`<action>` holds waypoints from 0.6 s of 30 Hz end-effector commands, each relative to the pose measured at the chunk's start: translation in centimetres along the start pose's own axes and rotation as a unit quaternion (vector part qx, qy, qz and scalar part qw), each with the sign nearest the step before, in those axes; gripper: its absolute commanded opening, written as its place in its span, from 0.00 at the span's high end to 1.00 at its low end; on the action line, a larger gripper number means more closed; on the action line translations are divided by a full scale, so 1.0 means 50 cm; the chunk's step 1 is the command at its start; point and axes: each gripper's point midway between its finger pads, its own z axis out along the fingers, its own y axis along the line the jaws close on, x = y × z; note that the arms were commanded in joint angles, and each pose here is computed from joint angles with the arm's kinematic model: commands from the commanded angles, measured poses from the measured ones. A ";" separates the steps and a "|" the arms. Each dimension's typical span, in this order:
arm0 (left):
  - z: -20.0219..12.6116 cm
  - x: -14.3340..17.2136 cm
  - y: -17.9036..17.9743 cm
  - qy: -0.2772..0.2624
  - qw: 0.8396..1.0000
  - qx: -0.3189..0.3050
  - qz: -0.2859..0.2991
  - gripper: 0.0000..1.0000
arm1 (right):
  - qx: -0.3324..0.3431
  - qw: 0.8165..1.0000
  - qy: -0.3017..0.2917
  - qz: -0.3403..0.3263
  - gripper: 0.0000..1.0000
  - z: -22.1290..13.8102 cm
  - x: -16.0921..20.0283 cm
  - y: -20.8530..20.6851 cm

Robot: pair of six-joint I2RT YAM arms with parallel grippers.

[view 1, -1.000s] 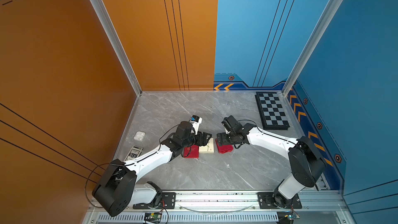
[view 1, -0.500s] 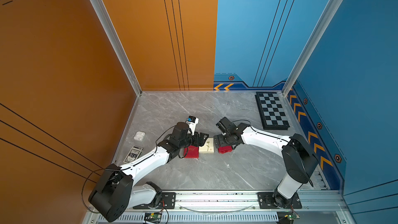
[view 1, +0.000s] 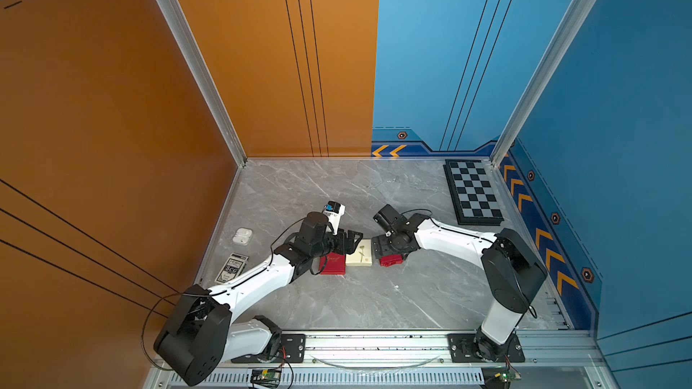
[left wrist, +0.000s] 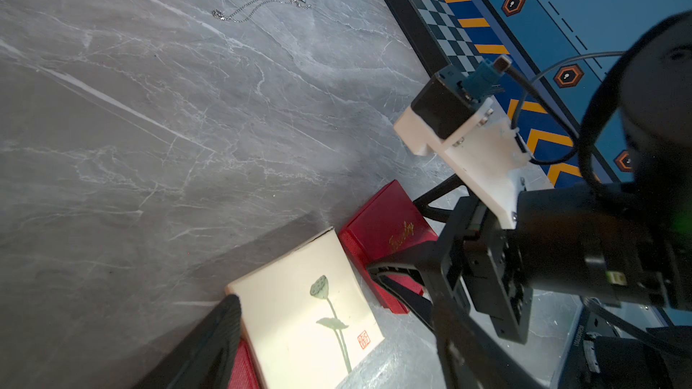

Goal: Take the necklace out of the lift-off lid jewelry box
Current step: Move the jewelry box to the center of the board.

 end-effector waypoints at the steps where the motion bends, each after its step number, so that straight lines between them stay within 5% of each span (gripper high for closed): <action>1: -0.008 0.019 0.008 0.010 1.000 -0.002 0.002 0.19 | 0.023 1.000 0.010 0.005 0.08 0.005 0.001 -0.017; 18: -0.019 0.024 0.012 0.005 1.000 -0.004 -0.002 0.18 | 0.045 0.997 0.006 0.060 0.14 0.048 -0.090 -0.095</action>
